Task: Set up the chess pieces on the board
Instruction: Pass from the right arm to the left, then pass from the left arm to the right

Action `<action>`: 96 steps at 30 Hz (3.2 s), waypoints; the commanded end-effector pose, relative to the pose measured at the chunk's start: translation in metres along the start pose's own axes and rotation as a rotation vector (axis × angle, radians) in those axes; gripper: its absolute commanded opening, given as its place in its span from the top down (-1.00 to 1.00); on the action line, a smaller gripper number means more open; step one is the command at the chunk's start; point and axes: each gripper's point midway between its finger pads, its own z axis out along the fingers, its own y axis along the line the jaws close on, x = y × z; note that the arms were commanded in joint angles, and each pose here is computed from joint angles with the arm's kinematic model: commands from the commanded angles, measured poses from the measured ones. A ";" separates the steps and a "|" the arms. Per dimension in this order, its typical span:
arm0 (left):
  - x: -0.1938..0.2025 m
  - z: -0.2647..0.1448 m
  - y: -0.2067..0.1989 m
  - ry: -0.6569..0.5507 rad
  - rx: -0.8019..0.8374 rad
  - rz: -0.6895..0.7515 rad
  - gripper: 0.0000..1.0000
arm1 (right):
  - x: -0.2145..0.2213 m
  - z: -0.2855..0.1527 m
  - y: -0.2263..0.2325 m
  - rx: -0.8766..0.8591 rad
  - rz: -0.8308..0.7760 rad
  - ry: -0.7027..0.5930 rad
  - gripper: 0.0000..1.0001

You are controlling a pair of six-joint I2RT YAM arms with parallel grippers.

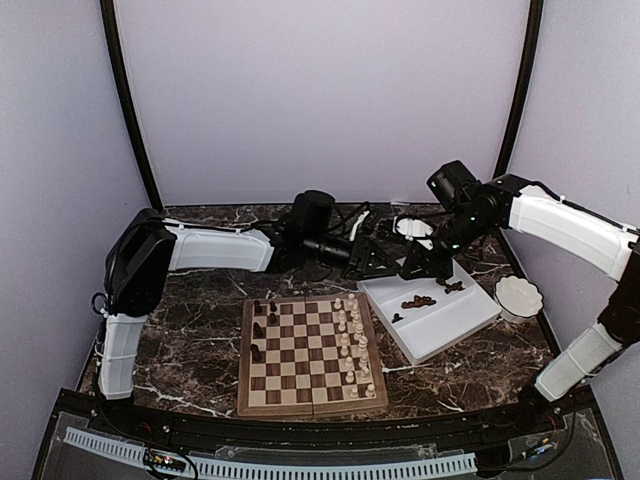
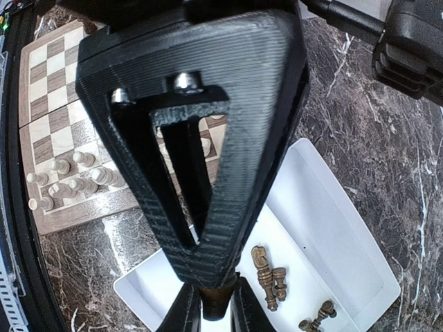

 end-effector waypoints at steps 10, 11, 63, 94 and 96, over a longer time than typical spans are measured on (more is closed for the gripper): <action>-0.028 -0.023 -0.064 -0.181 0.137 0.221 0.88 | -0.045 -0.107 -0.057 -0.011 0.320 -0.510 0.01; -0.030 -0.028 -0.071 -0.208 0.153 0.252 0.88 | -0.044 -0.113 -0.060 -0.063 0.389 -0.581 -0.01; -0.047 -0.027 -0.089 -0.346 0.199 0.394 0.91 | -0.065 -0.081 -0.013 -0.725 0.674 -0.710 0.01; -0.045 -0.151 -0.051 -0.473 -0.338 0.436 -0.21 | -0.057 -0.052 -0.048 -0.024 0.318 -0.353 0.90; -0.041 -0.189 -0.035 -0.496 -0.443 0.401 -0.21 | -0.064 -0.044 -0.038 0.012 0.221 -0.289 0.90</action>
